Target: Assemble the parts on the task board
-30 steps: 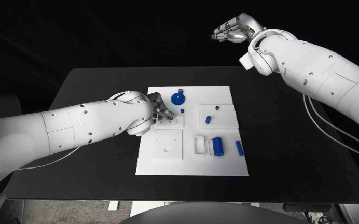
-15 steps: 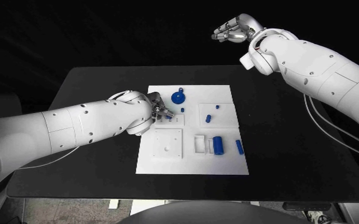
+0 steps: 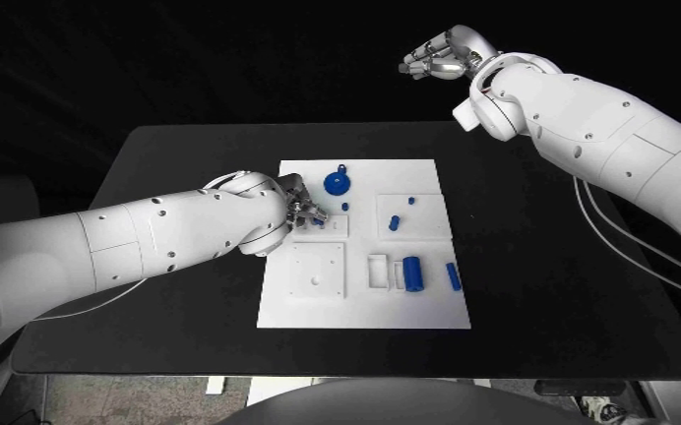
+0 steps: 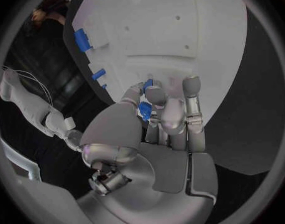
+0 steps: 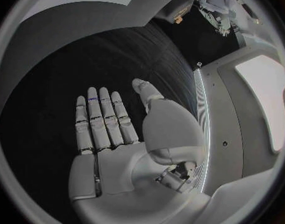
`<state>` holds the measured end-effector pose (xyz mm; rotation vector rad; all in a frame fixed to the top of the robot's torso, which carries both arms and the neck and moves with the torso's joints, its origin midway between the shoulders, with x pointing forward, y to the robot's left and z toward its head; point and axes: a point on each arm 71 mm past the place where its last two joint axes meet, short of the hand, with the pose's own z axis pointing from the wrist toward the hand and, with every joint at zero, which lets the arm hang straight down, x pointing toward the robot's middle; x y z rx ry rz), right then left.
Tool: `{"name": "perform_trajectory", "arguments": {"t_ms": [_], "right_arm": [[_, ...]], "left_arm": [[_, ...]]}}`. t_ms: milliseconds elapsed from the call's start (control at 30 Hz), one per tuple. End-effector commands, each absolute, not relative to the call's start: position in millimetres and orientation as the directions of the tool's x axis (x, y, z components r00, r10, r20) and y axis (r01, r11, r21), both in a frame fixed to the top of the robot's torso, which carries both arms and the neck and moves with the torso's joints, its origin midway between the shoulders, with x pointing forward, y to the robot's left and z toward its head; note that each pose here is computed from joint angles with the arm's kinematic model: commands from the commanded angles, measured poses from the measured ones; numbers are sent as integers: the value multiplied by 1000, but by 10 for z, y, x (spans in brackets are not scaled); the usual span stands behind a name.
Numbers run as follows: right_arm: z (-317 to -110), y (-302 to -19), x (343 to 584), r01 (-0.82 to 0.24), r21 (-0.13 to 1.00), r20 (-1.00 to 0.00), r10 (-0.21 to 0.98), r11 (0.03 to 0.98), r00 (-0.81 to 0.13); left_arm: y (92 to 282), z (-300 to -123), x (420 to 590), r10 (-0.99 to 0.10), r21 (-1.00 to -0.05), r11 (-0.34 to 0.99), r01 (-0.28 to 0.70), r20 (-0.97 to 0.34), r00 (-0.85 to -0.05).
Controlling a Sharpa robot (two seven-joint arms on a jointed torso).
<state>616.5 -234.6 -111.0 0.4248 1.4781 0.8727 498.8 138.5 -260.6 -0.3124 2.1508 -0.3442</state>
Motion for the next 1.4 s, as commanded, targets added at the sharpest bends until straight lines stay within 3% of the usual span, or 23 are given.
{"name": "perform_trajectory", "arguments": {"t_ms": [33,1400], "right_arm": [[-1122,-2336,6165,-240,736,-671,728,633,-140],[-1209,-2321,6151,-230,740,-669,726,632,-160]], "left_arm": [[1366,-2613,4972,-323,-343,936,-76,-757,-569],[1381,-2636,4964,-304,-328,942,-66,-756,-579]]}}
